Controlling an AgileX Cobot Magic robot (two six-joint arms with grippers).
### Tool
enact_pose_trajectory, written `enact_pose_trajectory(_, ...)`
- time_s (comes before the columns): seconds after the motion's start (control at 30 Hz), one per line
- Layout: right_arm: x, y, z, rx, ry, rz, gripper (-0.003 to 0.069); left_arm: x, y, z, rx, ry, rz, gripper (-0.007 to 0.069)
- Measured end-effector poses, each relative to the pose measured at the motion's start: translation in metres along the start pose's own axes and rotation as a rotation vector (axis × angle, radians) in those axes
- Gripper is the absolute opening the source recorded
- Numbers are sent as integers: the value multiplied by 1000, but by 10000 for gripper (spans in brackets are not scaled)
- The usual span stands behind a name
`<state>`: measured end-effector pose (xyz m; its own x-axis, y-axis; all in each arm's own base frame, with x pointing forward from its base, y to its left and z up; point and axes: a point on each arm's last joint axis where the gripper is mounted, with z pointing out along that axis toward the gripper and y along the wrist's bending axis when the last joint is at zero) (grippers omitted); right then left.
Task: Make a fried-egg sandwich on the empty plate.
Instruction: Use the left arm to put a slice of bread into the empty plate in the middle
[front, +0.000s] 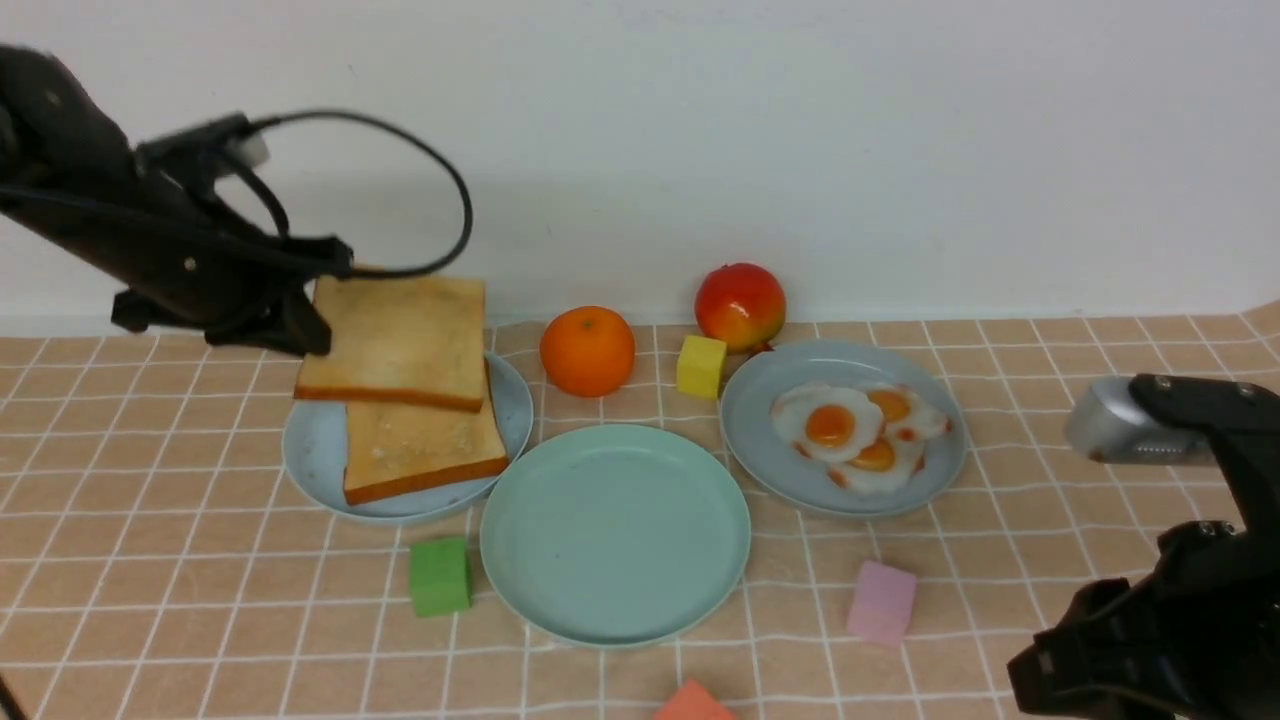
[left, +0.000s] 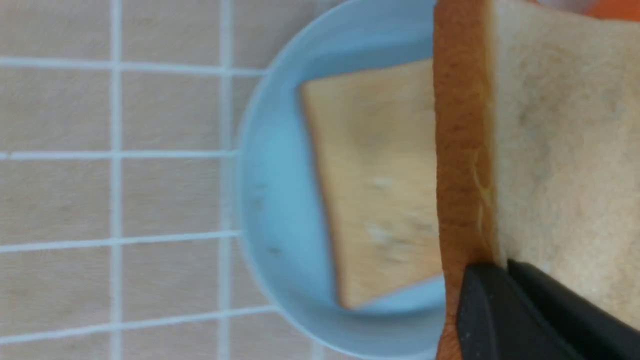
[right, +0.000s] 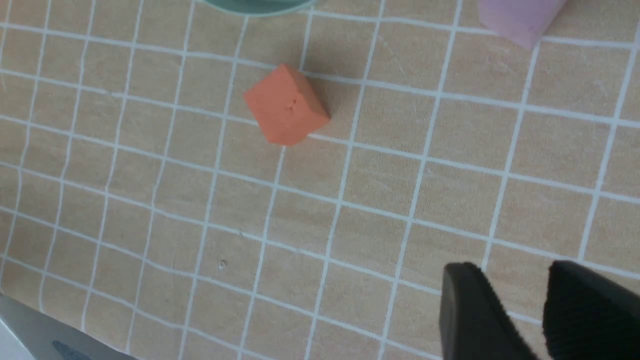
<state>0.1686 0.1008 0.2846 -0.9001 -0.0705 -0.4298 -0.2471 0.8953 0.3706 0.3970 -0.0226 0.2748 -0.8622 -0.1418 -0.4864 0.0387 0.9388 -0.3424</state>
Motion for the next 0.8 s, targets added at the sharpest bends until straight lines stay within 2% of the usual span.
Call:
enact_pose_trajectory(0.17, -1, 0, 0, -1, -15, -2, 241, 21, -19, 4, 216, 90, -51, -10)
enact_pose_trajectory(0.3, -2, 0, 0, -1, -18, -26, 241, 53, -29, 28, 298, 156, -101, -10)
enact_pose_trajectory(0.47, -2, 0, 0, -2, -27, -37, 241, 86, -46, 53, 300, 175, -106, -9)
enact_pose_trajectory(0.67, -4, 0, 0, -3, -43, -45, 241, 97, -65, 71, 281, 164, -72, -7)
enact_pose_trajectory(0.8, -4, 0, 0, -3, -45, -46, 241, 102, -66, 83, 265, 177, -77, -4)
